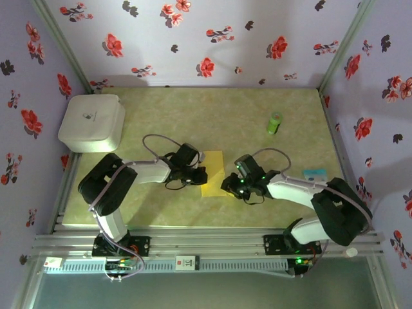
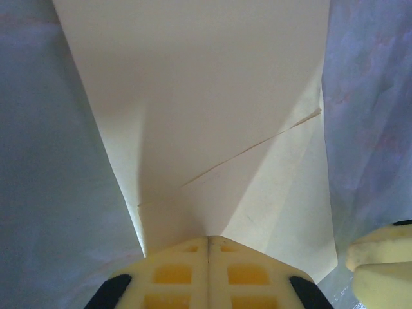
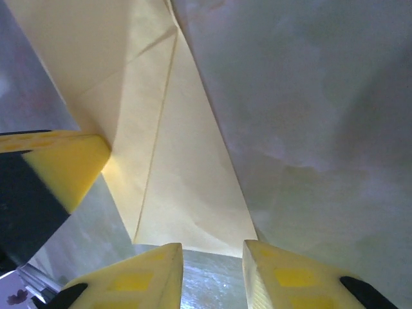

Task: Fold a paper plane with a square sheet of paper (pick it up from the middle)
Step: Turn over the paper at the center of the table.

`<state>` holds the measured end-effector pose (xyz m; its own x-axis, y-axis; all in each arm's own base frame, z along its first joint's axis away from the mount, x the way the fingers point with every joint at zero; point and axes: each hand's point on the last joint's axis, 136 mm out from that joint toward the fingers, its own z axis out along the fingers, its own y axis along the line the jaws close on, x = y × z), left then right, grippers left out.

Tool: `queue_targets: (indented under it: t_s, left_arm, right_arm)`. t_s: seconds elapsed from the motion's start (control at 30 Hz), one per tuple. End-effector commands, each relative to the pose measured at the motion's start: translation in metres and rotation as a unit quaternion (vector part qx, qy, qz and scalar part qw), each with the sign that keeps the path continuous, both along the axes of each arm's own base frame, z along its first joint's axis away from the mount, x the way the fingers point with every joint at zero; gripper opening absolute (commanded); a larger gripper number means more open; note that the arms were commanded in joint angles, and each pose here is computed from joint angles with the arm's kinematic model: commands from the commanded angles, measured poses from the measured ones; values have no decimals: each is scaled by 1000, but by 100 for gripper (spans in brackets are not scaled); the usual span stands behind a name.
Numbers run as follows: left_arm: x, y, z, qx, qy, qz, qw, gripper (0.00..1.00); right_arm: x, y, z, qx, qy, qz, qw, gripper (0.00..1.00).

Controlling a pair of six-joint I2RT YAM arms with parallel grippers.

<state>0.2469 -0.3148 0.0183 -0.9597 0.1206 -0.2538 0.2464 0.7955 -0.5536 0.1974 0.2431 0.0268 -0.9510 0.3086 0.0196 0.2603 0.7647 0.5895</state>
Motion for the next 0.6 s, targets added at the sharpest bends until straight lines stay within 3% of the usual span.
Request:
queue_targets:
  t_s: [0.0, 0.57]
  left_arm:
    - [-8, 8, -16, 18, 21, -6, 1000, 1]
    - [-10, 8, -18, 16, 25, -7, 1000, 1]
  right_arm:
    - [7, 9, 4, 7, -3, -5, 1000, 31]
    - [30, 21, 9, 9, -28, -18, 999, 32]
